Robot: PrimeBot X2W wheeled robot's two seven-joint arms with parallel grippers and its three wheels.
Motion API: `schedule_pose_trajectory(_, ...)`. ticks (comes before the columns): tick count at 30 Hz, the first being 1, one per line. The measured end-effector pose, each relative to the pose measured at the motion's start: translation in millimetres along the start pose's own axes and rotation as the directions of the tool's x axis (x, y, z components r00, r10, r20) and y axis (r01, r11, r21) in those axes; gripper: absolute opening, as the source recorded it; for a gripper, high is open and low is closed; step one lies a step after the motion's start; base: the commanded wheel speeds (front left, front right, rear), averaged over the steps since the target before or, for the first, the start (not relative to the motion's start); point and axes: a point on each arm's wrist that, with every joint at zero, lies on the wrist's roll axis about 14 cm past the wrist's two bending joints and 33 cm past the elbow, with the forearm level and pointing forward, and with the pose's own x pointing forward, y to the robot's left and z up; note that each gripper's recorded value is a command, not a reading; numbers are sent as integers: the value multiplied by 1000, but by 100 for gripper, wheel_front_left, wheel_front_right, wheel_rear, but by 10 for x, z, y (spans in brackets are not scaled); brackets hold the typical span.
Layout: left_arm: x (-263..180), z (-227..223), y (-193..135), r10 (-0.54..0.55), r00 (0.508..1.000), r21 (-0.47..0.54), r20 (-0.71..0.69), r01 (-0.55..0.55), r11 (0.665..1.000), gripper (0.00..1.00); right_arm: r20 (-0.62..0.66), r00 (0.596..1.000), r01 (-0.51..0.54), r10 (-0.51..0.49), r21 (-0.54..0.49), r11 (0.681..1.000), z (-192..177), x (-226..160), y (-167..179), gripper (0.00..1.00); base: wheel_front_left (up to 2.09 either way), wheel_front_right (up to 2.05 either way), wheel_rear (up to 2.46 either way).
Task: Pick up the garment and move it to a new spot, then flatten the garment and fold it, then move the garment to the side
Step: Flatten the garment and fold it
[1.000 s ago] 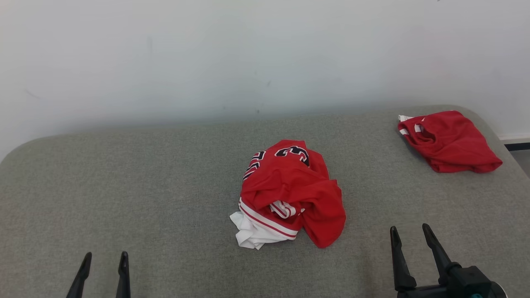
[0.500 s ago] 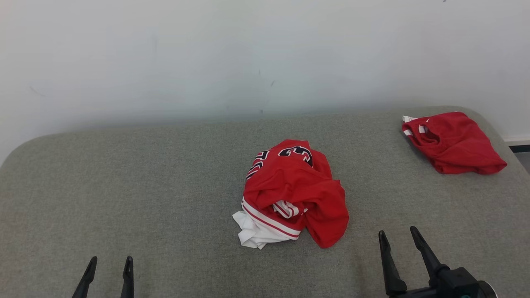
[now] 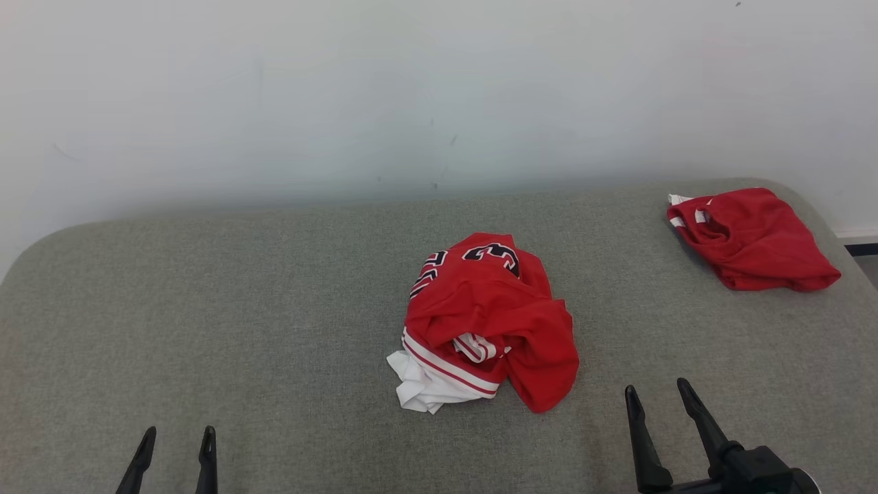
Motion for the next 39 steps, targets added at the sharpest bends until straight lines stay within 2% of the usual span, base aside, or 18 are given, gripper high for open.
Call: schedule_pose_trajectory(39, -4, -44, 4, 3, 1000, -6, -13, -3, 1000, 100, -14, 1000, -5, 5, 2, 1000, -44, 3, 5, 100, 0, 0, 0)
